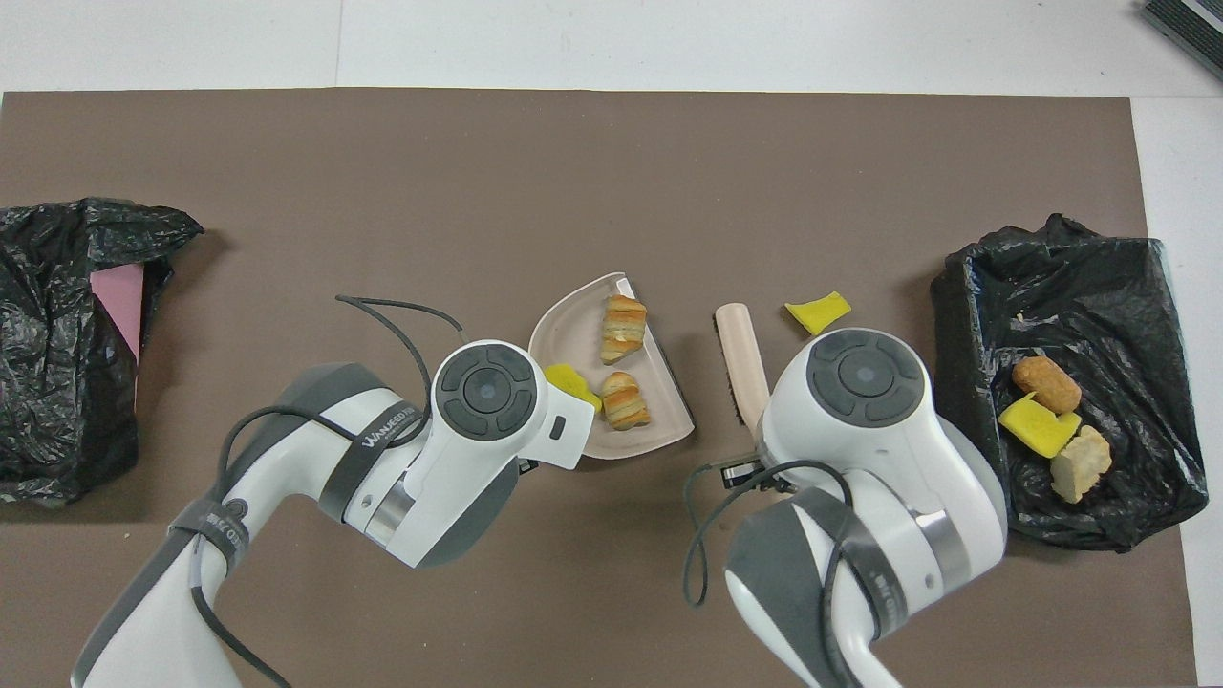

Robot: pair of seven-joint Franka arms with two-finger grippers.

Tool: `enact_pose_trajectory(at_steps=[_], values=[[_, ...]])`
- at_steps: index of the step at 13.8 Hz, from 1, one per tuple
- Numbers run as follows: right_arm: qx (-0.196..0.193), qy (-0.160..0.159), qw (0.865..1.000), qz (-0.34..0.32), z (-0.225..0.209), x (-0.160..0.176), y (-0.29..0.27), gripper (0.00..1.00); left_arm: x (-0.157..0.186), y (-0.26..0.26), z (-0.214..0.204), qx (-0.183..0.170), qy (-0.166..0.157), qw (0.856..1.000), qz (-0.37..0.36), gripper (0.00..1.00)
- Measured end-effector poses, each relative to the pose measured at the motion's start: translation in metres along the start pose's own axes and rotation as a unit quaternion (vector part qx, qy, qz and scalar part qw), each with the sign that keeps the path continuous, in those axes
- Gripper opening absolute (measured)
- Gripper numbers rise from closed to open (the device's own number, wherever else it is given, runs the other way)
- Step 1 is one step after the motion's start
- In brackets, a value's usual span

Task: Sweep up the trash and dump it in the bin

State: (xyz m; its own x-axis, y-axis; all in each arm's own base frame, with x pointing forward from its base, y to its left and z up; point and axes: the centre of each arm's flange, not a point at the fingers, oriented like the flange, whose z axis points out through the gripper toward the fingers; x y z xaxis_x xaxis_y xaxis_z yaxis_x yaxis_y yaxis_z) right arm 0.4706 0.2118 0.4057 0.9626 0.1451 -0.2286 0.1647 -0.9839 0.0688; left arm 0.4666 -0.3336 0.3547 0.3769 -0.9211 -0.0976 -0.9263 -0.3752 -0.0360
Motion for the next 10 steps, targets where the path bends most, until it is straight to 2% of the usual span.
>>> enact_pose_trajectory(at_steps=[3, 6, 8, 10], values=[[-0.025, 0.002, 1.0, 0.015, 0.0, 0.037, 0.072, 0.26, -0.008, -0.014, -0.014, -0.015, -0.03, 0.999, -0.013, 0.32], [-0.065, -0.002, 0.997, 0.031, -0.011, 0.06, 0.13, 0.26, -0.005, -0.019, -0.037, -0.026, -0.053, 0.998, -0.017, 0.32], [-0.07, -0.007, 0.997, 0.039, -0.007, 0.07, 0.144, 0.26, -0.002, -0.022, -0.042, -0.031, -0.063, 0.997, -0.021, 0.32], [-0.072, -0.028, 0.996, 0.036, 0.016, 0.079, 0.145, 0.26, 0.002, -0.024, -0.037, -0.033, -0.067, 0.997, -0.025, 0.32]])
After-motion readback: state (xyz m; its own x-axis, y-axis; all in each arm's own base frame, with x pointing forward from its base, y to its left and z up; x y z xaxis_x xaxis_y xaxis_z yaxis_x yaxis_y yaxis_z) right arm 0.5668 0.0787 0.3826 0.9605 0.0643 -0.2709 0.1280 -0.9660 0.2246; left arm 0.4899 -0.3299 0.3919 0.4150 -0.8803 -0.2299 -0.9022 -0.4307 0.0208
